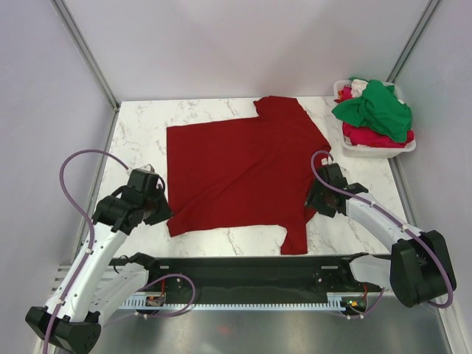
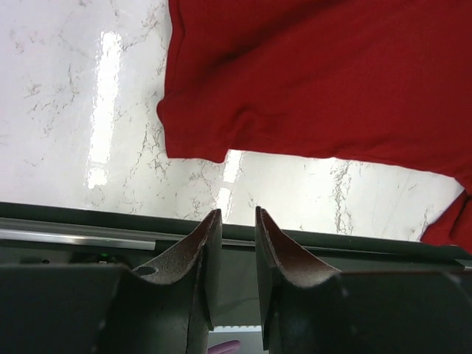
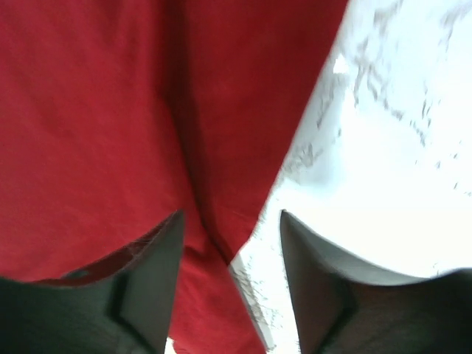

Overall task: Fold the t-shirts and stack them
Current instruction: Flatten the tshirt out

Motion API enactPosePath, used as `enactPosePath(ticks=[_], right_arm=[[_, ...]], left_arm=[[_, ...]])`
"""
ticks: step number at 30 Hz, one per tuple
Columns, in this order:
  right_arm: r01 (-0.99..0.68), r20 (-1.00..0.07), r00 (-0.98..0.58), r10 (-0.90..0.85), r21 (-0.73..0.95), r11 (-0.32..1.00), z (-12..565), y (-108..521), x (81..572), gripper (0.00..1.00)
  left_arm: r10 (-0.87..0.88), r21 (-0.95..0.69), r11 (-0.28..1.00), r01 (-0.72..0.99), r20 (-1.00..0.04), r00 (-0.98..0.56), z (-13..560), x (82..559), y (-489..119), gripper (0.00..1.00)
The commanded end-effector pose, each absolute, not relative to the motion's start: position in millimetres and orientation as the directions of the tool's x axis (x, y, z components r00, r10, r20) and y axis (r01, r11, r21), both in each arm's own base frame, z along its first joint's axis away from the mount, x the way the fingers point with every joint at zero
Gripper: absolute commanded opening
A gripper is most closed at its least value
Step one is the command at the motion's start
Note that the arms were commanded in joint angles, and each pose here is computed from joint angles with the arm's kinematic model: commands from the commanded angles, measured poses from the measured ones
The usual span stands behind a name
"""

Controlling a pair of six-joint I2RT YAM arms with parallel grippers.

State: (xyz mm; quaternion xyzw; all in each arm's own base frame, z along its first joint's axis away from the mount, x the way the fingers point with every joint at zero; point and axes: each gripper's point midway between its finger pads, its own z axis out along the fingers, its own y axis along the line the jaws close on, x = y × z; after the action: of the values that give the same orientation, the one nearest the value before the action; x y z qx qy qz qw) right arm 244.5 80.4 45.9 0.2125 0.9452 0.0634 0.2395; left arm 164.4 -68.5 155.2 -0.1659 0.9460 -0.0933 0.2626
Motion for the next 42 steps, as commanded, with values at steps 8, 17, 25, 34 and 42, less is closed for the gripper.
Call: enactPosePath(ticks=[8,17,25,34,42], right_arm=[[0.369,-0.381,-0.802,0.460,0.290,0.883,29.3,94.7,243.3,0.47],[0.364,-0.413,-0.796,0.443,0.258,0.895,31.3,85.8,245.1,0.00],[0.525,-0.587,-0.629,0.510,0.163,0.835,96.0,15.8,243.4,0.00],[0.567,-0.557,-0.592,0.582,0.226,0.792,107.2,15.7,245.8,0.98],[0.504,-0.361,-0.682,0.636,0.398,0.766,69.1,67.6,207.1,0.89]], left_arm=[[-0.385,-0.278,0.917,-0.285,-0.435,-0.814,152.1,160.5,-71.2,0.38],[-0.382,-0.324,0.910,-0.258,-0.420,-0.823,151.9,168.6,-84.0,0.57],[-0.354,-0.344,0.914,-0.216,-0.414,-0.839,151.0,183.4,-95.7,0.57],[-0.335,-0.349,0.916,-0.198,-0.392,-0.857,135.9,198.9,-106.1,0.57],[-0.371,-0.429,0.880,-0.203,-0.355,-0.858,135.0,189.4,-118.7,0.56]])
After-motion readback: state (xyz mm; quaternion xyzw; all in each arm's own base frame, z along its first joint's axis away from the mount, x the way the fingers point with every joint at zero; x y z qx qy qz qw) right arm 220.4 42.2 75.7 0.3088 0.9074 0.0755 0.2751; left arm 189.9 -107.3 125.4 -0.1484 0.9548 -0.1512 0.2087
